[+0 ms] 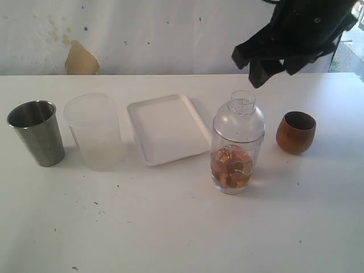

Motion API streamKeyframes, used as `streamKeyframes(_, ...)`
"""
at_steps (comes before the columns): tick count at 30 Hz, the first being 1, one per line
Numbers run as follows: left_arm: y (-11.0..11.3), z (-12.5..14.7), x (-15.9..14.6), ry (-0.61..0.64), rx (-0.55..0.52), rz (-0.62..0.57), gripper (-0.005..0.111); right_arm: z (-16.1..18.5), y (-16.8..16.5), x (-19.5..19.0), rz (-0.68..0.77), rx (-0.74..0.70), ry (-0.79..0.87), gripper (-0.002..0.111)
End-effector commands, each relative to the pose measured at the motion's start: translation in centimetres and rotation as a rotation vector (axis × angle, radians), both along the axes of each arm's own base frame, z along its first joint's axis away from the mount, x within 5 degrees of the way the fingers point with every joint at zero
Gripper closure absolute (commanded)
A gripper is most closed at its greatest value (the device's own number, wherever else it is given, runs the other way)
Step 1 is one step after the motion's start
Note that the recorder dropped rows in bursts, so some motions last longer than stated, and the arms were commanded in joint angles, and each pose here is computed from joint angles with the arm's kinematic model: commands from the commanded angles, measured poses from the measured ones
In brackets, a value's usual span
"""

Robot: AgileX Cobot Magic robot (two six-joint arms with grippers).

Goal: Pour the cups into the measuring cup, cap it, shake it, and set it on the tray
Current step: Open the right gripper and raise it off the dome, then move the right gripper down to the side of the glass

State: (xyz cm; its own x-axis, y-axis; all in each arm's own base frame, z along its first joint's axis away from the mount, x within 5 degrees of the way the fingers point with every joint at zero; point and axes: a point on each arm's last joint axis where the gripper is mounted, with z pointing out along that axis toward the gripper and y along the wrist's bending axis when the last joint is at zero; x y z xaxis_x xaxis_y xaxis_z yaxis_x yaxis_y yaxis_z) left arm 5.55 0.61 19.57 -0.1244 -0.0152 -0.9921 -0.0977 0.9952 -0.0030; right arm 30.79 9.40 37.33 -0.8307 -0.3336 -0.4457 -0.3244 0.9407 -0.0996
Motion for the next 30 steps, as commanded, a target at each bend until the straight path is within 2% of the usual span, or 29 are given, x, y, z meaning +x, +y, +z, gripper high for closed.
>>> streamKeyframes(1,-0.1,-0.1,0.0,-0.01,-0.004,-0.008,0.106,3.9,-0.9,-2.3,0.03,0.024,-0.173,0.051)
streamKeyframes(5,-0.1,-0.1,0.0,-0.01,-0.004,-0.008,0.106,6.0,-0.8,-5.2,0.066,0.184,-0.323,0.051)
streamKeyframes(8,-0.1,-0.1,0.0,-0.01,-0.004,-0.008,0.106,5.4,-0.9,-6.9,0.068,0.312,-0.481,0.051)
streamKeyframes(10,-0.1,-0.1,0.0,-0.01,-0.004,-0.008,0.106,4.3,-1.0,-7.5,0.094,0.315,-0.515,0.049)
streamKeyframes(13,-0.1,-0.1,0.0,-0.01,-0.004,-0.008,0.106,2.6,-0.3,-8.0,0.155,0.37,-0.487,0.035)
streamKeyframes(16,-0.1,-0.1,0.0,-0.01,-0.004,-0.008,0.106,1.5,0.0,-8.0,0.142,0.416,-0.453,0.022)
streamKeyframes(20,-0.1,-0.1,0.0,-0.01,-0.004,-0.008,0.106,0.4,-0.2,-7.4,0.155,0.34,-0.424,0.005)
streamKeyframes(25,-0.1,-0.1,0.0,-0.01,-0.004,-0.008,0.106,-1.9,0.0,-7.7,0.165,0.333,-0.321,0.003)
streamKeyframes(28,-0.1,-0.1,0.0,-0.01,-0.004,-0.008,0.106,-5.1,0.1,-7.6,0.15,0.372,-0.344,0.003)
streamKeyframes(29,-0.1,-0.1,0.0,-0.01,-0.004,-0.008,0.106,-7.7,-0.2,-7.6,0.084,0.396,-0.395,0.003)
streamKeyframes(30,-0.1,-0.1,0.0,-0.01,-0.004,-0.008,0.106,-8.9,-0.6,-7.7,0.048,0.395,-0.421,0.003)
